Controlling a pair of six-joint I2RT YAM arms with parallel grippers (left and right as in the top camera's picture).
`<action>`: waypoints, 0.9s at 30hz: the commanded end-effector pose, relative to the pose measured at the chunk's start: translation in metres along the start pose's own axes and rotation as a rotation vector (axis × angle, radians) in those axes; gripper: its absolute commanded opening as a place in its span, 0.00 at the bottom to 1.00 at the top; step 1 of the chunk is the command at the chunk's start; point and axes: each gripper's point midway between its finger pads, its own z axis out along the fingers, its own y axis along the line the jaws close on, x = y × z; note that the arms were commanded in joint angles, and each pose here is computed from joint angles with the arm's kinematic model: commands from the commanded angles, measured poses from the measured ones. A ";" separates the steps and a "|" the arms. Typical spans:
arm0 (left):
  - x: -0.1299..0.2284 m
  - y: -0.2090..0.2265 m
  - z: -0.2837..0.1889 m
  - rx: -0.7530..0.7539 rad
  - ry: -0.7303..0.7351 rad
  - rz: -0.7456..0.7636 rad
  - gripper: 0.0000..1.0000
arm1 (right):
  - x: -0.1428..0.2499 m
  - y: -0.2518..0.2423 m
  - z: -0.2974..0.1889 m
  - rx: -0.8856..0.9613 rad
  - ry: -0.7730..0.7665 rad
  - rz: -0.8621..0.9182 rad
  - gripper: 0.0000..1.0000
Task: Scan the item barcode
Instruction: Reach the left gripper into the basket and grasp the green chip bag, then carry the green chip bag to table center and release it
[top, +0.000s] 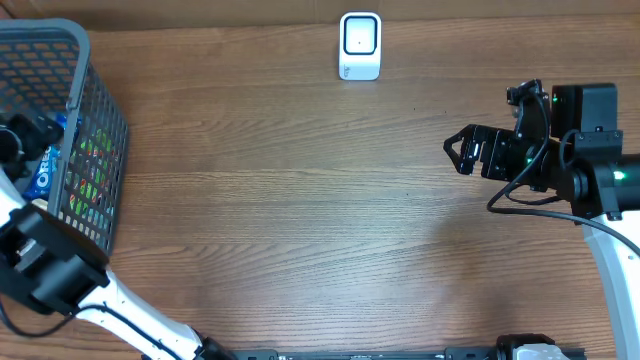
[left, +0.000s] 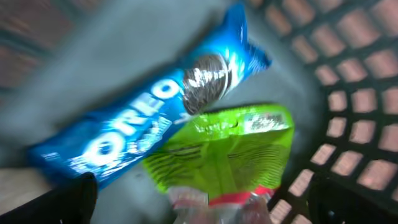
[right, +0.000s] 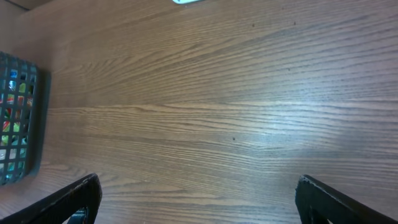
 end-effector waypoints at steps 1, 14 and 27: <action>0.024 -0.016 0.037 0.086 0.114 0.050 0.97 | -0.008 0.004 -0.009 -0.010 -0.032 -0.013 1.00; 0.067 -0.032 0.096 0.081 0.293 0.032 0.04 | 0.007 0.001 -0.008 0.005 0.027 0.044 1.00; -0.048 -0.087 -0.152 0.064 -0.213 0.153 0.04 | 0.005 0.001 -0.008 0.002 0.018 0.040 1.00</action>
